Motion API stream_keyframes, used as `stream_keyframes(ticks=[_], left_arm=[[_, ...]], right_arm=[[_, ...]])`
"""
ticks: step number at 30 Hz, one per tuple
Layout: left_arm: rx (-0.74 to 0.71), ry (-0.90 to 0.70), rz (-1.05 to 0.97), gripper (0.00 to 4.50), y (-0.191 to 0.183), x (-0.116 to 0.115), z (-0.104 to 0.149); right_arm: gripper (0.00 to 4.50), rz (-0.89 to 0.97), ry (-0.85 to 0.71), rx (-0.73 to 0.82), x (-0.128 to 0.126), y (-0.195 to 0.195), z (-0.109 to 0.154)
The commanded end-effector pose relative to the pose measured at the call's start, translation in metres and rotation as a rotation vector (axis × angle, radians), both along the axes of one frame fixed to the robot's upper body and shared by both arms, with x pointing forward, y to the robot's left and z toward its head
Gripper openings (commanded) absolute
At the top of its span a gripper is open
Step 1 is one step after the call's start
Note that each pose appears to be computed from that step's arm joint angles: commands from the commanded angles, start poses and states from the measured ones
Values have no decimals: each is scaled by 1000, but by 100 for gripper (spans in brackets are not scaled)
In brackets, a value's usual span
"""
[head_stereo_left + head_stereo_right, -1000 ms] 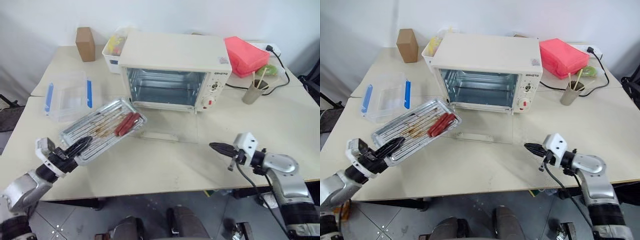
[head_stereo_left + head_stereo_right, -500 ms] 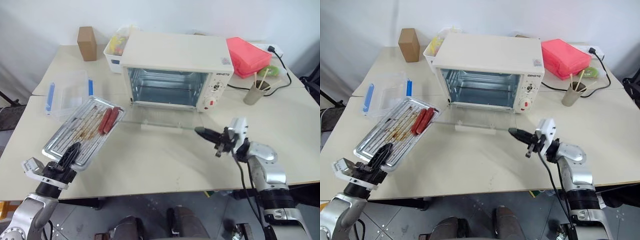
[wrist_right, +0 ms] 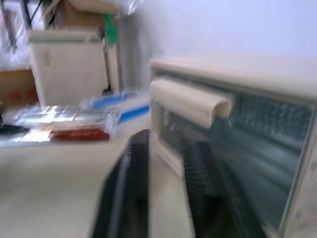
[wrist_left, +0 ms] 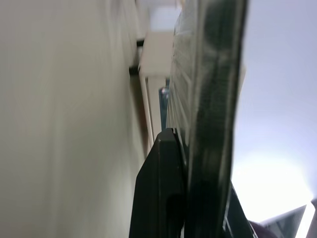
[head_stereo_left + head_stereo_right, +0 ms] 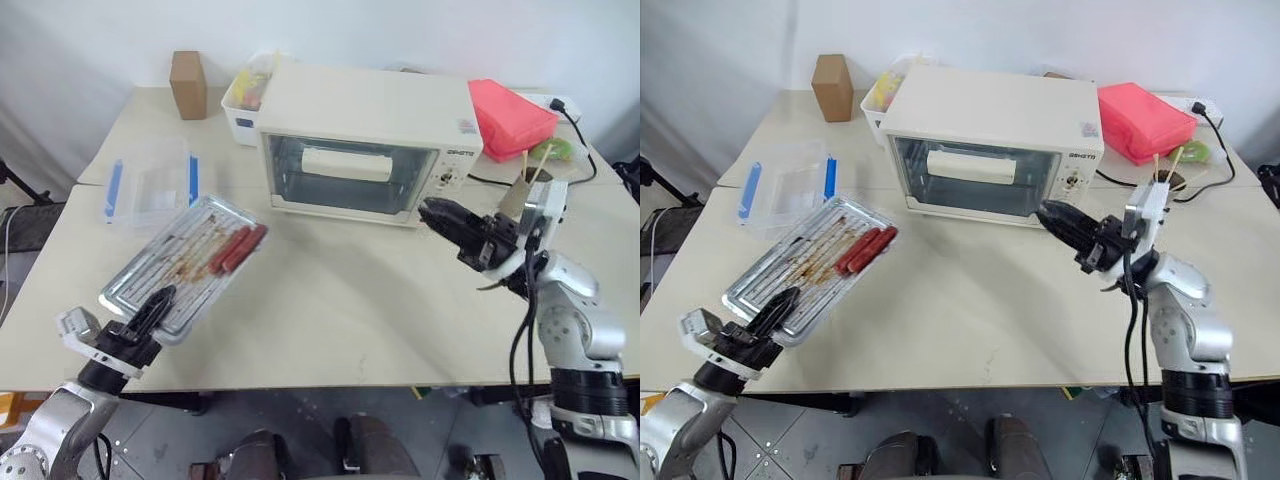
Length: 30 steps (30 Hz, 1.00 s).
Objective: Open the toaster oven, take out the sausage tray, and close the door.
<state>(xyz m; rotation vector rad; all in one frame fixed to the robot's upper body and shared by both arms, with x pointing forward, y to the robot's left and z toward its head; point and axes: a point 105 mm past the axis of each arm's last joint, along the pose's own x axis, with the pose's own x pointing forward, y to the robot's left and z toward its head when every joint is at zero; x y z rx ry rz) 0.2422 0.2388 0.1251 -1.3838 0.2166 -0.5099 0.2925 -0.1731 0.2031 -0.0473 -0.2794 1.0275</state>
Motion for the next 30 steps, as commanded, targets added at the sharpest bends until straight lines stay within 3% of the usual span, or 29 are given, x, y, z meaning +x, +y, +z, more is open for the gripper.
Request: stream_keyframes(ticks=[1,7,12,18,30], left_arm=[[6,-33,-165,0,-19,5,9],[50,51,-398,0,-43,20,3],[46,101,-558,0,-68,35,2],[119,156,-814,0,-134,64,-3],[350,178,-909,0,-163,88,-22]], right_arm=[[229,54,-41,-134,-30,-5,-5],[446,69,15,-216,-72,-15,-25],[449,32,31,-245,-86,-22,-31],[449,-120,53,-274,-91,-46,-40],[449,-190,54,-304,-99,-52,-41]])
